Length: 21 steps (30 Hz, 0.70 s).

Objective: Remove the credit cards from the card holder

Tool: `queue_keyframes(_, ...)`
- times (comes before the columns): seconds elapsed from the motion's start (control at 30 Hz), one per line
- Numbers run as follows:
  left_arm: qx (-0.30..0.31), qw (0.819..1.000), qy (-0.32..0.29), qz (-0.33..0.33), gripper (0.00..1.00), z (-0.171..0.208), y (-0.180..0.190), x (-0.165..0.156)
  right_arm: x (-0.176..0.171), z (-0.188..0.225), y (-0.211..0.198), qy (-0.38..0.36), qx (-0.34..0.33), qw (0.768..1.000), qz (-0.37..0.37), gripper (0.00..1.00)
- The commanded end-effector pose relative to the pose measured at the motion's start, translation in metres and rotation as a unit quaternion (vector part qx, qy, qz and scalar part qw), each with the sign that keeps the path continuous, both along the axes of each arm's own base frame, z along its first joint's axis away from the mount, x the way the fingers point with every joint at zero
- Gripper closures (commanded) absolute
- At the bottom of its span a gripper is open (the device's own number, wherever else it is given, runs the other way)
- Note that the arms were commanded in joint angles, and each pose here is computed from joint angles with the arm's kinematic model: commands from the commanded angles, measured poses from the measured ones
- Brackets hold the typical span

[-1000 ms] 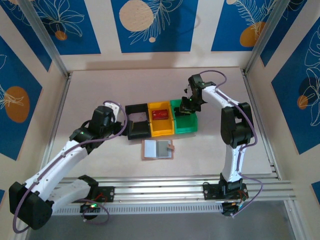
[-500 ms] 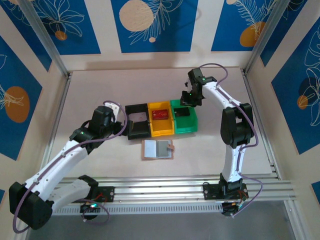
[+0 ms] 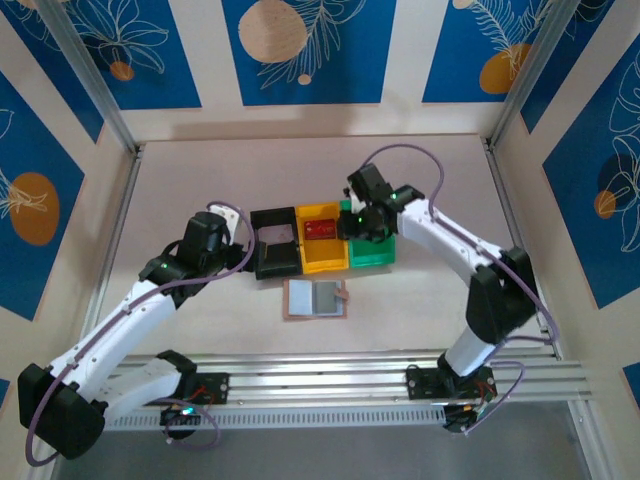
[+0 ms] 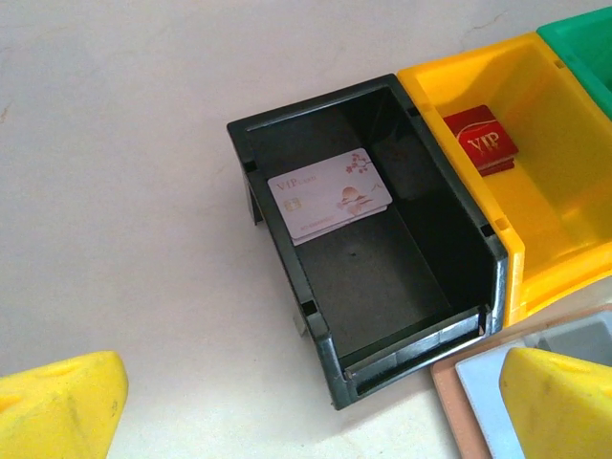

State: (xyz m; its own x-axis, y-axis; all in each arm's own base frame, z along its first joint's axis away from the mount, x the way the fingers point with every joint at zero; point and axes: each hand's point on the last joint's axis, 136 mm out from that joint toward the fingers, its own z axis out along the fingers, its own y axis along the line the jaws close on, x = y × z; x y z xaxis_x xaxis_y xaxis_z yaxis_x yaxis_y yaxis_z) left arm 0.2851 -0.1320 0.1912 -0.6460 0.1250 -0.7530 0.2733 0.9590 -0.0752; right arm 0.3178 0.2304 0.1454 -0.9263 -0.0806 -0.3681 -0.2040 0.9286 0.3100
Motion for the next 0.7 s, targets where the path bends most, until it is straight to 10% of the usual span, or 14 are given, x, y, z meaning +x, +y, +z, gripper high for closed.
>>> queue_keyframes(0.0, 0.005, 1.0, 0.016, -0.024, 0.0, 0.0, -0.005, -0.002, -0.021, 0.0, 0.004, -0.015, 0.015, 0.999, -0.034, 0.73)
queue_keyframes(0.67, -0.142, 0.968, 0.18, -0.102, 0.0, -0.016, -0.084, -0.045, -0.115, -0.063, 0.036, 0.084, 0.098, 0.992, 0.002, 0.79)
